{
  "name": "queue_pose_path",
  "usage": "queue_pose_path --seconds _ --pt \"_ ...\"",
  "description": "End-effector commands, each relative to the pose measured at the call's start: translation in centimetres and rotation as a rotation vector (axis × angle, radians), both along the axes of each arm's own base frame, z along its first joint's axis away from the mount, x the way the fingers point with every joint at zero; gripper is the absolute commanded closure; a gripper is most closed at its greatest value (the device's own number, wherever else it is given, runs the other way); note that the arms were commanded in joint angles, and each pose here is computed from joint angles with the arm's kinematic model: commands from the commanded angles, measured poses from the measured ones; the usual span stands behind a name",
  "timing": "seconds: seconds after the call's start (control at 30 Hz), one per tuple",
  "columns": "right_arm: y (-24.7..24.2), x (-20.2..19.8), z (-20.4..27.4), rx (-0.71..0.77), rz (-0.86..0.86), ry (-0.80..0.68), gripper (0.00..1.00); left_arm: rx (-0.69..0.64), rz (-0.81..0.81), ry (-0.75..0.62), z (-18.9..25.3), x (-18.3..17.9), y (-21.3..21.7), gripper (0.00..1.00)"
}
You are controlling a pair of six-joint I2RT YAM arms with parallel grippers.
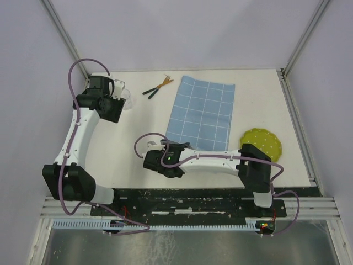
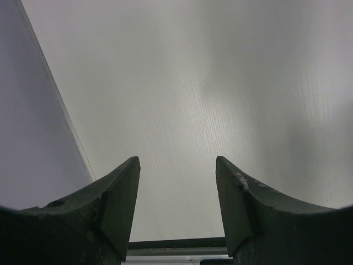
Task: Set the dinner table for one person
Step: Fold the napkin at the center of the board.
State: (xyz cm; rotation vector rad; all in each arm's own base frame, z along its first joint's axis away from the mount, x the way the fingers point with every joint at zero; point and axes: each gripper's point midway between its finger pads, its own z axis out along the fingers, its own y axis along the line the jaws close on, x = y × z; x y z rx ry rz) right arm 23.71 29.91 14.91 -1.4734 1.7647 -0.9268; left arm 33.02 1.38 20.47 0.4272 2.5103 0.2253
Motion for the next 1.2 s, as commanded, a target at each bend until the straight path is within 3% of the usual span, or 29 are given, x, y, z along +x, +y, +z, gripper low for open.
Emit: queue_pose_path --seconds 0.0,0.43,0.87,1.17 --pt "0.9 0.3 3.3 0.096 0.008 -0.015 0.98 -0.013 -0.02 -0.06 2.6 1.6 -0.3 0.36" --pt "-1.7 9.3 6.7 0.198 -0.116 -0.085 0.99 -0.016 -0.013 -0.03 2.6 2.4 -0.4 0.36" --pt "-4.7 21.2 7.6 0.259 -0.233 -0.2 0.99 0.029 0.003 0.025 2.0 1.9 0.4 0.36" --pt "-7.7 29.2 6.7 0.187 -0.286 -0.274 0.99 0.053 0.014 0.079 1.1 1.5 0.9 0.36"
